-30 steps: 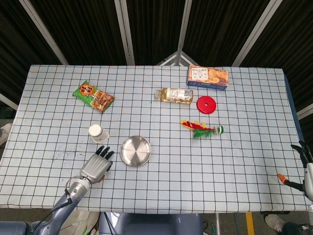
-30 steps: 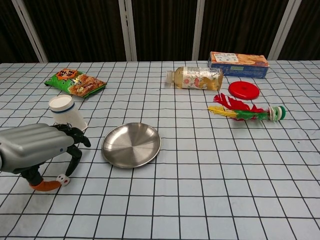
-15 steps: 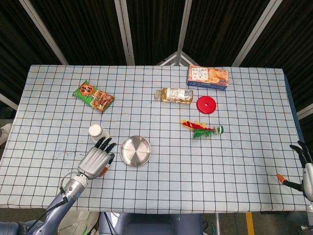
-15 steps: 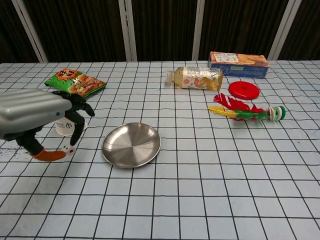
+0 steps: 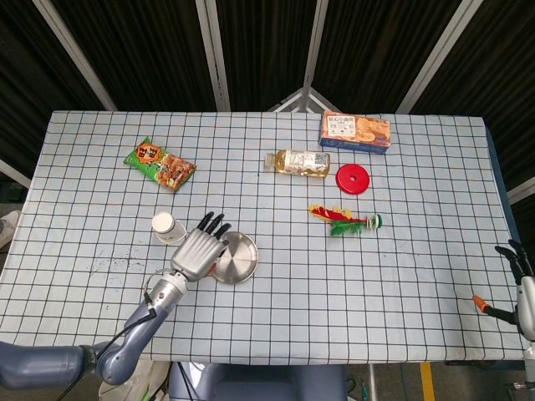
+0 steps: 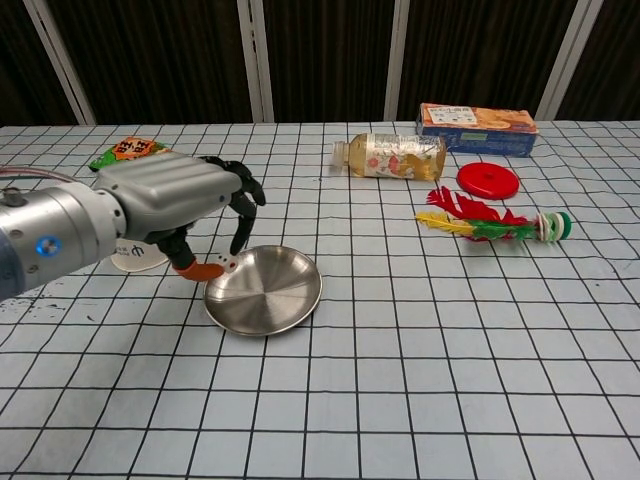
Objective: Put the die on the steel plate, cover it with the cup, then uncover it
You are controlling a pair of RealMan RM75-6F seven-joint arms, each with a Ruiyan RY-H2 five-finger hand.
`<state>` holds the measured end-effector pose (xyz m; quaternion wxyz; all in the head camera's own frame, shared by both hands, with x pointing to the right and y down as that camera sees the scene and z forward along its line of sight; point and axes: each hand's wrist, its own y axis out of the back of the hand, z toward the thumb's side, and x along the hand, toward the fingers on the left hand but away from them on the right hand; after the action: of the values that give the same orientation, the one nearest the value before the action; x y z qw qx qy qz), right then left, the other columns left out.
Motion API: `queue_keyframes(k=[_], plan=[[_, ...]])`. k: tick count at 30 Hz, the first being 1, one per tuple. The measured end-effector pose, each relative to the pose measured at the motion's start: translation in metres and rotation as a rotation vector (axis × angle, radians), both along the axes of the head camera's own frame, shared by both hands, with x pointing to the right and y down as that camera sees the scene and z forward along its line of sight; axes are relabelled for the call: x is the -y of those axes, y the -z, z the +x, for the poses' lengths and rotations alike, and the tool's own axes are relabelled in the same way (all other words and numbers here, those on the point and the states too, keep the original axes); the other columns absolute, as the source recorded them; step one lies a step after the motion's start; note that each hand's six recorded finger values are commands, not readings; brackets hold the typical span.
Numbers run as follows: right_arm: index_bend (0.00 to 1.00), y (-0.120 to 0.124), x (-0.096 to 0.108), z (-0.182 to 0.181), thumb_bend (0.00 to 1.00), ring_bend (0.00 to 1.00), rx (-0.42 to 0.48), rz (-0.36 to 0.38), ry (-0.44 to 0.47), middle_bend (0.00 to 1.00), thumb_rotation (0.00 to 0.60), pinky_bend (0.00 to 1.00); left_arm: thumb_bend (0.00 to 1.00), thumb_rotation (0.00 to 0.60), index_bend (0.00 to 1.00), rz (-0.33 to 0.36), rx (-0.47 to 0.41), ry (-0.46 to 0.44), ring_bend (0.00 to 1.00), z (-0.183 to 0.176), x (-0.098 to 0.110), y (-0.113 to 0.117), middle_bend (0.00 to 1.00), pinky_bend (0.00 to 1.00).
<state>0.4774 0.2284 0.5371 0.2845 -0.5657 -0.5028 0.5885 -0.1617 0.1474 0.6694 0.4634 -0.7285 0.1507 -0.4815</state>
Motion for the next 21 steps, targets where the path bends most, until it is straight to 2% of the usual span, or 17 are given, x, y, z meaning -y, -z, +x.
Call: queue_keyframes(k=[7,16,19,20,21], plan=[[0.21,0.002,0.000,0.003,0.10,0.14,0.004,0.003,-0.008,0.12,0.600,0.06,0.54,0.600,0.53,-0.014,0.012,-0.013,0.00,0.022,0.000,-0.020,0.14,0.00],[0.21,0.001,-0.001,0.001,0.10,0.14,0.006,-0.006,-0.006,0.12,0.600,0.06,0.54,0.600,0.51,-0.009,0.043,-0.024,0.00,0.025,-0.001,-0.031,0.14,0.00],[0.21,0.000,-0.001,0.001,0.10,0.14,0.006,-0.008,-0.003,0.12,0.600,0.06,0.47,0.600,0.40,-0.014,0.054,-0.022,0.00,0.023,-0.002,-0.035,0.12,0.00],[0.21,0.000,-0.001,0.001,0.10,0.14,0.006,-0.009,-0.002,0.12,0.600,0.06,0.42,0.600,0.35,-0.015,0.057,-0.021,0.00,0.023,-0.002,-0.036,0.11,0.00],[0.21,0.000,0.000,0.001,0.10,0.14,0.007,-0.010,-0.001,0.12,0.600,0.06,0.33,0.600,0.26,-0.016,0.061,-0.020,0.00,0.022,-0.003,-0.037,0.09,0.00]])
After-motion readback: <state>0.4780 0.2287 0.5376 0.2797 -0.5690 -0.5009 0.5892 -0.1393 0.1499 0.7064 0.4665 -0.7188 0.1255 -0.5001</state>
